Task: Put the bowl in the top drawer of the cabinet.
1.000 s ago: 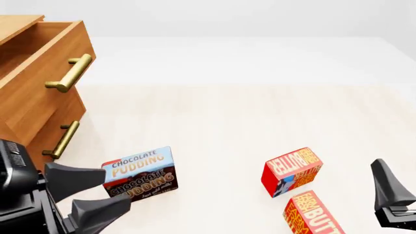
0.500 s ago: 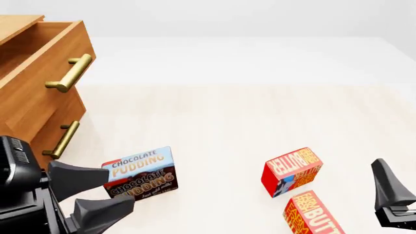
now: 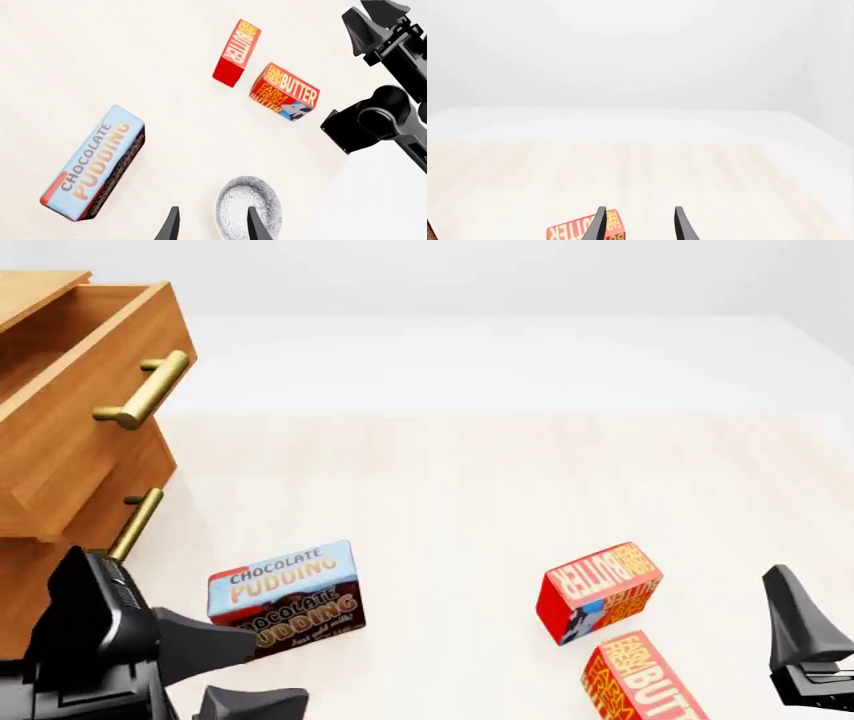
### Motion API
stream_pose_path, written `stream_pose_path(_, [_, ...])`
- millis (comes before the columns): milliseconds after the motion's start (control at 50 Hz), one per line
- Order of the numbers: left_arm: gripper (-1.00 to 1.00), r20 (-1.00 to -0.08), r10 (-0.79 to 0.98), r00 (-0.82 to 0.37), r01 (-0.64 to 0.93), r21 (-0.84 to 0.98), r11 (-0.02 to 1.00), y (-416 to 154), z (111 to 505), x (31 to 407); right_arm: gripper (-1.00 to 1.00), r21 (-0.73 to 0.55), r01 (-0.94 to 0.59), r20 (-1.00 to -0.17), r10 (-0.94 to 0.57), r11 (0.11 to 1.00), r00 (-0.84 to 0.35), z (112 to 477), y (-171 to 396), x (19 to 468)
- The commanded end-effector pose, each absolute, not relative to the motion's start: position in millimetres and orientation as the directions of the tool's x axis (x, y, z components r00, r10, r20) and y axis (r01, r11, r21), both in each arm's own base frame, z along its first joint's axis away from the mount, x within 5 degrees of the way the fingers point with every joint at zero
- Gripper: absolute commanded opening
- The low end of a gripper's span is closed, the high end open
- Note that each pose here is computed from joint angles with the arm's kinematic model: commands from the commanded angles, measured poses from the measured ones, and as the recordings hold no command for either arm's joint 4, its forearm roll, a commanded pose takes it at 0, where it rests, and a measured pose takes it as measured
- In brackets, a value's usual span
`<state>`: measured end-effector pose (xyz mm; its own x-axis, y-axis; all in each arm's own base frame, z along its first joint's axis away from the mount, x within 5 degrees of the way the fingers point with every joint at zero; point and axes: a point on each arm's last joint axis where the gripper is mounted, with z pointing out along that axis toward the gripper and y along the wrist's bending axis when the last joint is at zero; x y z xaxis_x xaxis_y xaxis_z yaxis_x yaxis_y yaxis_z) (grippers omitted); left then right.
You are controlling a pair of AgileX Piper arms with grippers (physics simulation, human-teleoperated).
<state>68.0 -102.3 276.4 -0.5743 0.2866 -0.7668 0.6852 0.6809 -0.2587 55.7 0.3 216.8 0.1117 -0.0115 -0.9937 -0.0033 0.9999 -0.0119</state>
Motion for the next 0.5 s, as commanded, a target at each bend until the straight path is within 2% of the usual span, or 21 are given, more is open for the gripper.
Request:
stream_pose_path(20, [1.0,-0.726,0.321,-0.608,0.691,-0.286,0.664,-114.0,260.1,65.8,1.0,-0.012,-0.003,-0.993,-0.012,1.0,0.113,216.9,0.2,55.7])
stream_pose_path(500, [1.0,-0.697,0.336,-0.634,0.695,-0.323,0.642,-130.7,233.5,64.4,1.0,-0.015,0.0,-0.993,-0.014,1.0,0.115,217.1,0.1,55.7])
